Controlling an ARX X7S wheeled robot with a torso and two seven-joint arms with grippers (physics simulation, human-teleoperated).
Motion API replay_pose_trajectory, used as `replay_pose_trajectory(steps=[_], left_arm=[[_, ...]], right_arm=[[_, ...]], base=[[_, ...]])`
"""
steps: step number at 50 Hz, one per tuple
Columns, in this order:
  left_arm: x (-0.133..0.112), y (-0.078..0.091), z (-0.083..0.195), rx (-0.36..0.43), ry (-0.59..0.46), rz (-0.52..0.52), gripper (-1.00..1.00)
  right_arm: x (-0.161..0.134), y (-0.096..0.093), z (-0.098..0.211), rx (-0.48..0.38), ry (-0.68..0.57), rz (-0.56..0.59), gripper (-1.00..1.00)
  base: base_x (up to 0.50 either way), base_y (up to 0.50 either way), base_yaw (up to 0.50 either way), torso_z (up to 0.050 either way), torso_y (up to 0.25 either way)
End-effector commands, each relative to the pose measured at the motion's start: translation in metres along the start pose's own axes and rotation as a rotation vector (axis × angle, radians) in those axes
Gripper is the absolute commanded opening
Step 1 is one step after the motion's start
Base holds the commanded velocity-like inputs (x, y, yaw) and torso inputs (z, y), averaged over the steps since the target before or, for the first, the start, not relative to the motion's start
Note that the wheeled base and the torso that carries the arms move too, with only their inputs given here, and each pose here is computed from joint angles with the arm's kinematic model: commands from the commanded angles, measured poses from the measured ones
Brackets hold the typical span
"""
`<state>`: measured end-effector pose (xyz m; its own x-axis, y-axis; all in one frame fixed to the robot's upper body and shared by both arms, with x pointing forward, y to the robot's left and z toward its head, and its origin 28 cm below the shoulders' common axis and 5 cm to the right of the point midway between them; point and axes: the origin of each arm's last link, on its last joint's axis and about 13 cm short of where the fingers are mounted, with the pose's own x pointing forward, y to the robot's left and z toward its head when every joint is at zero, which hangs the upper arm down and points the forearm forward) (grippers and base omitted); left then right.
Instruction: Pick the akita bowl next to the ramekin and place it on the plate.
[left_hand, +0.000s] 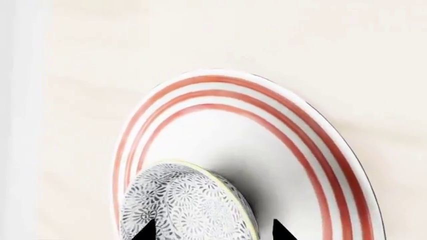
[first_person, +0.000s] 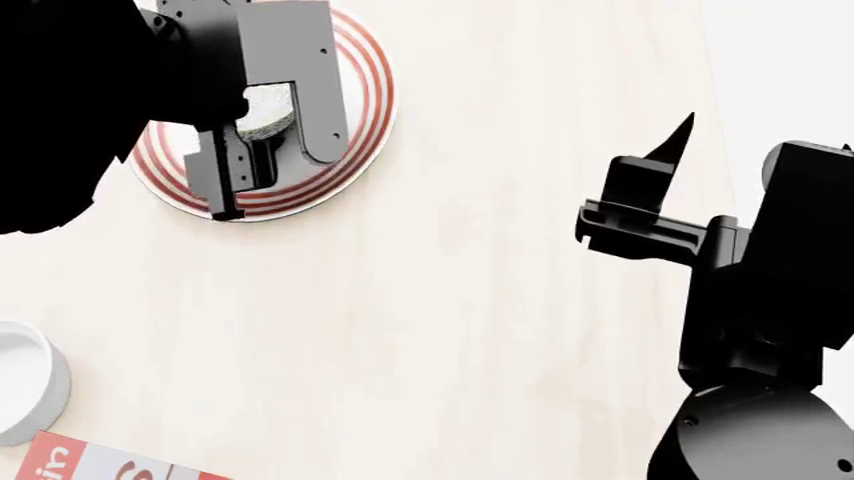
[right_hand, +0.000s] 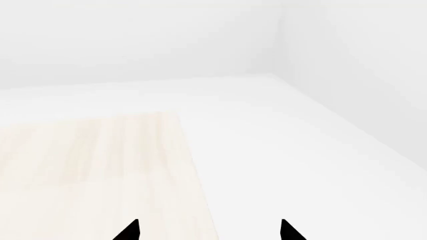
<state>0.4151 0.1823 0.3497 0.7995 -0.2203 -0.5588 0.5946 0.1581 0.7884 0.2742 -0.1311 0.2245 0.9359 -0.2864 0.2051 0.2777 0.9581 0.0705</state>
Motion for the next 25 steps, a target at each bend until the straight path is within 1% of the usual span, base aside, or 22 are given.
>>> replay_pose_trajectory(steps=[1, 12, 25], left_arm=[[0.001, 0.001, 0.013, 0.009, -0.045, 0.008, 1.00], [0.002, 0.002, 0.016, -0.009, -0.067, 0.025, 1.00], [0.009, 0.005, 0.028, -0.023, -0.142, 0.073, 1.00]], right_arm=[[0.000, 0.000, 0.001, 0.014, -0.010, 0.002, 1.00], [-0.001, 0.000, 0.001, 0.014, -0.009, 0.002, 1.00], [0.000, 0.000, 0.001, 0.015, -0.009, 0.003, 1.00]], base=[[0.00, 0.00, 0.00, 0.000, 0.000], [0.00, 0.00, 0.00, 0.000, 0.000], [0.00, 0.00, 0.00, 0.000, 0.000]])
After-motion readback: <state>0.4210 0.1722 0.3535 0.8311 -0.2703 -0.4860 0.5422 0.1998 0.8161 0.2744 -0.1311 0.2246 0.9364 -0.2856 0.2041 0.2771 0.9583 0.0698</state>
